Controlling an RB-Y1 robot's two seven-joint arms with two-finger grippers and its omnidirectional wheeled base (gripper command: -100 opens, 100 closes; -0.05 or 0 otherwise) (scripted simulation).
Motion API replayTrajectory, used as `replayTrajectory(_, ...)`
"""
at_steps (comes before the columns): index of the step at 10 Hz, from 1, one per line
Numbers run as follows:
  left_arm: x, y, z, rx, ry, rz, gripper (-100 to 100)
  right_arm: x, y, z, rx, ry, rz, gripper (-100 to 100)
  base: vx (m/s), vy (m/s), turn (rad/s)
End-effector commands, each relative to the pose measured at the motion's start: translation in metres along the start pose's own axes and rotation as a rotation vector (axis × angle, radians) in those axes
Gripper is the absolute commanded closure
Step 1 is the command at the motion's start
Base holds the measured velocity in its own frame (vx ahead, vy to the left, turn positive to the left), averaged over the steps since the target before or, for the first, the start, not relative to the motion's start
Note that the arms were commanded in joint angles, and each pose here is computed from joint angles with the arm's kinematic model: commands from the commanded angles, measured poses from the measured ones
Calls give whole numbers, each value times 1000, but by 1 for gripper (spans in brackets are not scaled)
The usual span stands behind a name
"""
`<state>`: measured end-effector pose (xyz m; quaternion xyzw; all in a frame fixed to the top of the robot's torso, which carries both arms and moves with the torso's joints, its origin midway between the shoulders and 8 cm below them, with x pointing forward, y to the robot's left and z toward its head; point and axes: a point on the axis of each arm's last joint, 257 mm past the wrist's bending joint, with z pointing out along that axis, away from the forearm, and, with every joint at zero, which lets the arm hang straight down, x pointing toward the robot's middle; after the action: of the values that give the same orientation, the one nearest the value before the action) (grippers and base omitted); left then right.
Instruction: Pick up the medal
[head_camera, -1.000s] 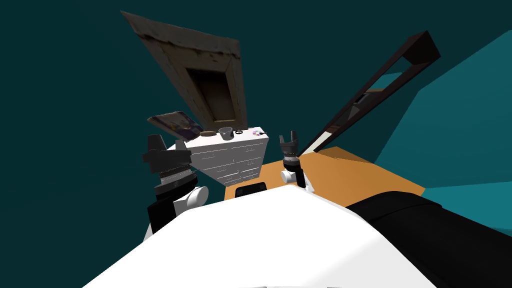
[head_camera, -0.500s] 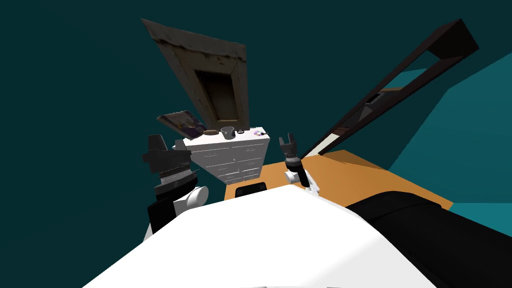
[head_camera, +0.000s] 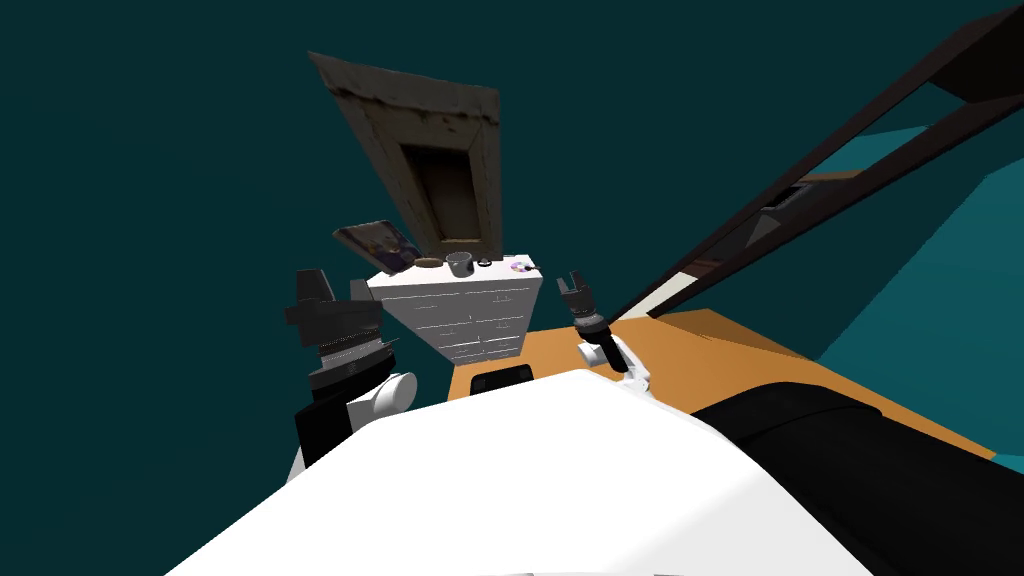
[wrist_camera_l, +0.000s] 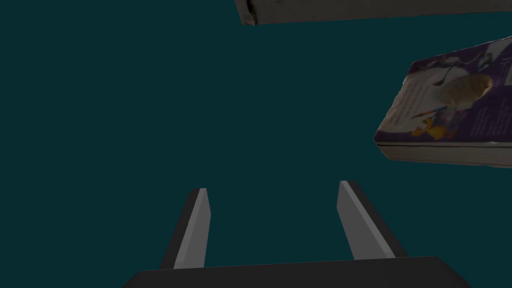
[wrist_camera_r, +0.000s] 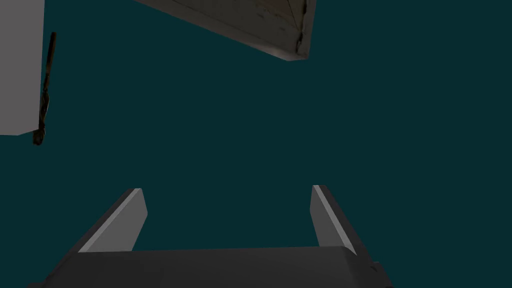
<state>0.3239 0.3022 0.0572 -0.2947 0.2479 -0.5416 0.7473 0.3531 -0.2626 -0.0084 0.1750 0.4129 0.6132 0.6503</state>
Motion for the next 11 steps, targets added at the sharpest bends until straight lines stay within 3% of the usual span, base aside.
replayTrajectory(1, 0, 0, 0, 0, 0, 0, 0, 1, -1, 0, 5, 27, -12, -100, -7, -18, -39)
replayTrajectory(11, 0, 0, 0, 0, 0, 0, 0, -2, -28, -18, 82, 300, -169, -100, -11, -37, 117)
